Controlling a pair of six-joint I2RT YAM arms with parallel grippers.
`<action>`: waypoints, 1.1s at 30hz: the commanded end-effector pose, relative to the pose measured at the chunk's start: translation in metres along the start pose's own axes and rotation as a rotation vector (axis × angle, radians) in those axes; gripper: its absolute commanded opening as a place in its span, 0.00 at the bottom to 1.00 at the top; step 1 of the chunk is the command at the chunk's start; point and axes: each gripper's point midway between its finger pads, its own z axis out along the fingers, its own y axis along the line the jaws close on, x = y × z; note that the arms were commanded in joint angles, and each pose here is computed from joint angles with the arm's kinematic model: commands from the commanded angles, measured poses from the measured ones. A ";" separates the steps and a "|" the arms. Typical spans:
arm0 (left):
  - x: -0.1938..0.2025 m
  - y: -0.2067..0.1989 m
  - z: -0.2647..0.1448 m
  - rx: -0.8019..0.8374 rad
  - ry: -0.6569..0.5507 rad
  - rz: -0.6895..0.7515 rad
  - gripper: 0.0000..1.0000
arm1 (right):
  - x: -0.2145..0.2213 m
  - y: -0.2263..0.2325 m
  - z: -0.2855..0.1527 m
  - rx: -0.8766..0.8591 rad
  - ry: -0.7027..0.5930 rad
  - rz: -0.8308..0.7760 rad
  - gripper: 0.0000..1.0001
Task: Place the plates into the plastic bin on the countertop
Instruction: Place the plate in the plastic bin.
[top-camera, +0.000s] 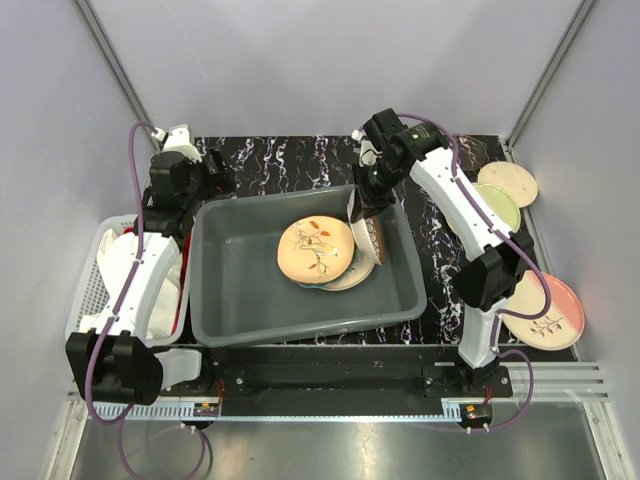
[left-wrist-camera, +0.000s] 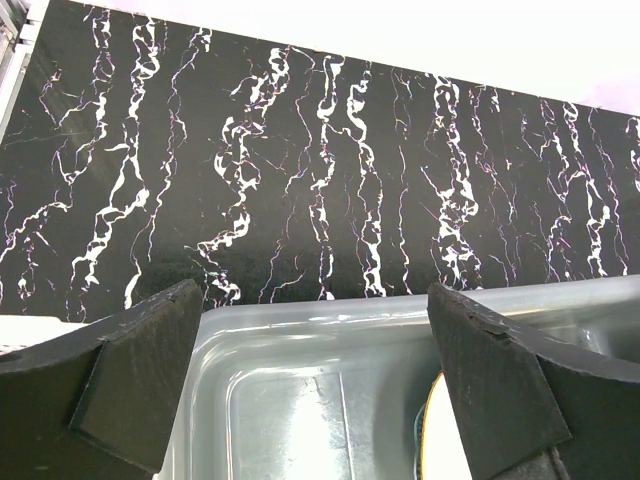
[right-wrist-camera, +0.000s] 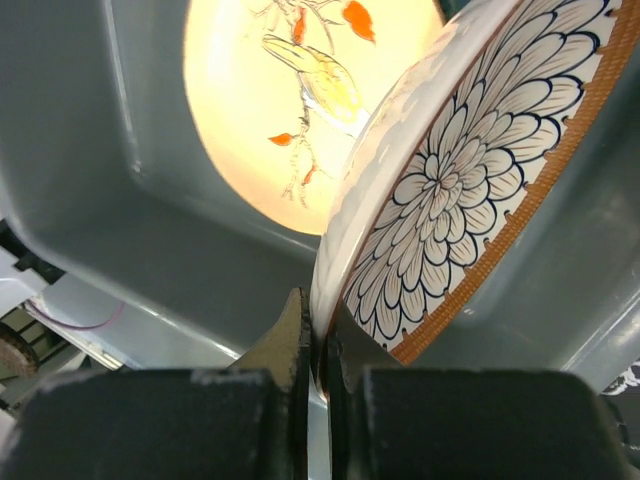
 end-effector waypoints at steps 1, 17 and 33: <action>-0.020 -0.006 -0.007 0.021 -0.078 0.016 0.99 | -0.016 0.004 -0.012 -0.016 -0.116 -0.085 0.00; -0.017 -0.005 -0.008 0.021 -0.070 0.020 0.99 | -0.024 -0.026 0.024 0.087 -0.124 -0.059 0.12; -0.014 -0.004 -0.007 0.019 -0.062 0.023 0.99 | -0.026 -0.017 0.021 0.046 -0.139 -0.046 0.58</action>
